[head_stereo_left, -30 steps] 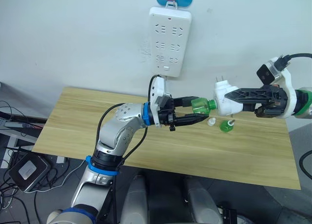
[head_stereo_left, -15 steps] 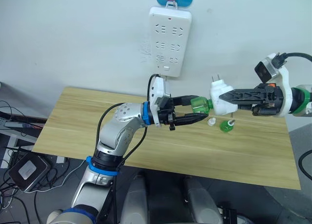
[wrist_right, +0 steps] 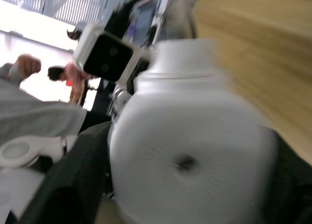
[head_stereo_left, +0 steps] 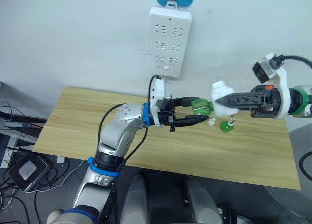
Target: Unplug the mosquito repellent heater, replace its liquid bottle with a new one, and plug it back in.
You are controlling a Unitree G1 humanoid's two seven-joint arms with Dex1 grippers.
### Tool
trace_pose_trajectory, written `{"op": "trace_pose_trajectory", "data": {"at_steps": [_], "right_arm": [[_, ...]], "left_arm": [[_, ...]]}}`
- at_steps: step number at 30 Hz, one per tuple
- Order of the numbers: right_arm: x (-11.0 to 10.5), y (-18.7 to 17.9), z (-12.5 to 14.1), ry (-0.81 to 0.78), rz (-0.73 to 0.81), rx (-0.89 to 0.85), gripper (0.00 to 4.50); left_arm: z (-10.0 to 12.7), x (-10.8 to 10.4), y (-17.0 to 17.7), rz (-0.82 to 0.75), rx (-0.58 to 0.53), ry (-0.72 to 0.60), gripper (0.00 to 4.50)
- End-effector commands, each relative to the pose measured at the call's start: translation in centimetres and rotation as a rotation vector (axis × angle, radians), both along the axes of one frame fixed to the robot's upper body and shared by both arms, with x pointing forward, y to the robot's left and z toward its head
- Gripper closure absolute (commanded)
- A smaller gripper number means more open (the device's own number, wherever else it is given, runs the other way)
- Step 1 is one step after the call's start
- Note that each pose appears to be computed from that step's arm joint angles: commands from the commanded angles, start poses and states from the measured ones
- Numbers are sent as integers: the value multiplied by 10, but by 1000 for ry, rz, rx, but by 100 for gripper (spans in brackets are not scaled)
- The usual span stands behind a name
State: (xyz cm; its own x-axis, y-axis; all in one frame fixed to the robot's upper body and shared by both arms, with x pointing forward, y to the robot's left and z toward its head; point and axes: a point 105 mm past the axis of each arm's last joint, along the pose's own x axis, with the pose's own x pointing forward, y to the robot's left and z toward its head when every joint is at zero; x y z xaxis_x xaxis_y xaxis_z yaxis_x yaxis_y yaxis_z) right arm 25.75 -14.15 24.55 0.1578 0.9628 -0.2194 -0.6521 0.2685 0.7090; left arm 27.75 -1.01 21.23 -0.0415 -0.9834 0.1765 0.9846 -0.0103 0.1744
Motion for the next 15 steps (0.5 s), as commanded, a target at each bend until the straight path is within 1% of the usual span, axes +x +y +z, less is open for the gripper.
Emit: {"op": "trace_pose_trajectory", "data": {"at_steps": [1,7,12,14,15], "right_arm": [[-9,-5,2,1,11,1,4],[-15,-7,-10,42,14,-7,4],[-38,-11,-16,93,97,-29,4],[-44,-18,-21,118,83,-58,4],[-44,-24,-25,121,56,-81,4]], "left_arm": [[9,0,2,10,-16,-40,222],[15,2,4,21,-28,-40,222],[19,9,7,48,-39,-37,222],[20,11,10,55,-38,-37,222],[20,11,11,56,-37,-37,222]]}}
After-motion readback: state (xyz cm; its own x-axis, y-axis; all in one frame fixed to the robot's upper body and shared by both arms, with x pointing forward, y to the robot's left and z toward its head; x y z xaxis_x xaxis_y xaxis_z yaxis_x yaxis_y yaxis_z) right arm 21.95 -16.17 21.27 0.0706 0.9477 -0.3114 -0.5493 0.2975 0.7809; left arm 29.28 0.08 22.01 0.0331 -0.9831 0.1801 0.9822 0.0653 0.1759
